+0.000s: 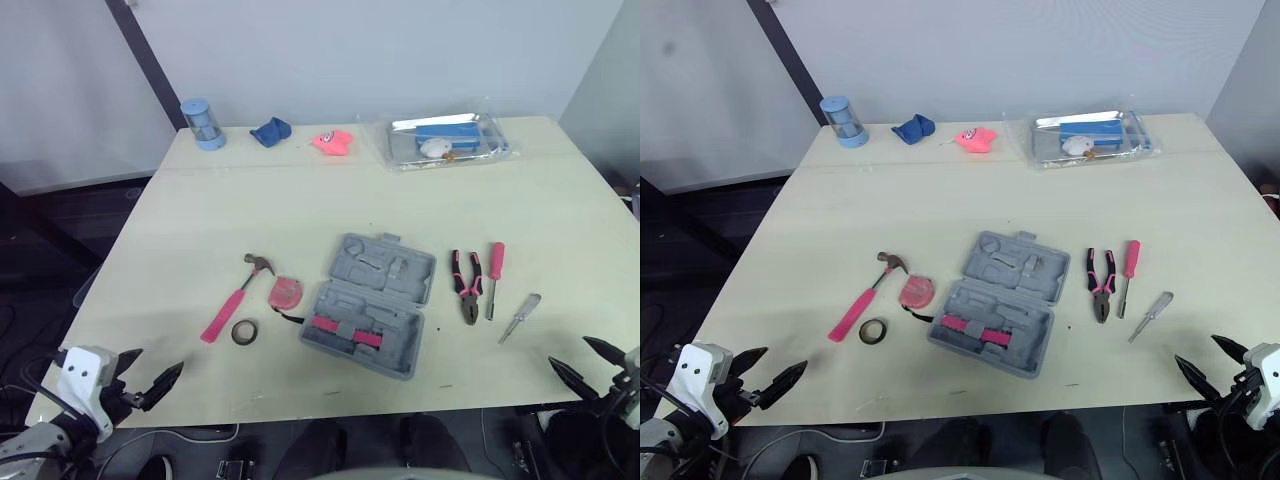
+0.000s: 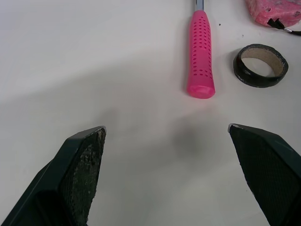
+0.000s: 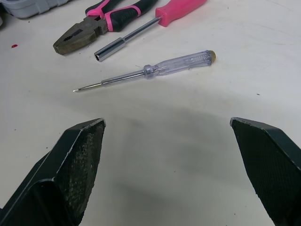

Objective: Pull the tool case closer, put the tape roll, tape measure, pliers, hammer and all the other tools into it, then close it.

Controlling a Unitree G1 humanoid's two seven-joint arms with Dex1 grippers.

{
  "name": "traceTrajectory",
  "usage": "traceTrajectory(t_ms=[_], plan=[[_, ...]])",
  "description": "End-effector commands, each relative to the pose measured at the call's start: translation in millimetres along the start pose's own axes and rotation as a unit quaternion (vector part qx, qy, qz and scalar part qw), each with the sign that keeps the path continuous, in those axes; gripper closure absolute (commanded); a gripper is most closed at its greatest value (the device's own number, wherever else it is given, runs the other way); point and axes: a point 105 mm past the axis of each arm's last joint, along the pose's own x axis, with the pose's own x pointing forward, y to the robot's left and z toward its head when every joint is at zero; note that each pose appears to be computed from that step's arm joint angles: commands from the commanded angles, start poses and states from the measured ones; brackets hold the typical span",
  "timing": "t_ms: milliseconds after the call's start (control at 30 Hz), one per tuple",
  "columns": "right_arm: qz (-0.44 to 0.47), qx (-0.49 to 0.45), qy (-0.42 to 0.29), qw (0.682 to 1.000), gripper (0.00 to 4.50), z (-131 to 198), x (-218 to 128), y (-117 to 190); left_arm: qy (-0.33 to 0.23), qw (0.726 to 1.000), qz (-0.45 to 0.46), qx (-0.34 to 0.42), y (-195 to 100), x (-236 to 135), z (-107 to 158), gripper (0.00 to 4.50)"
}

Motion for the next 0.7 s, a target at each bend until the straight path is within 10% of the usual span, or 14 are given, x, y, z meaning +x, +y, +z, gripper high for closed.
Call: traceTrajectory(t_ms=[33, 700], plan=[[-0.009, -0.021, -0.011, 1.0, 0.0, 10, -4, -7, -0.012, 1.0, -0.001, 0.007, -1, -3, 7, 0.06], [0.025, -0.036, -0.043, 0.998, 0.0, 32, 8, 6, -0.037, 0.994, -0.08, 0.072, 20, 17, 53, 0.06]])
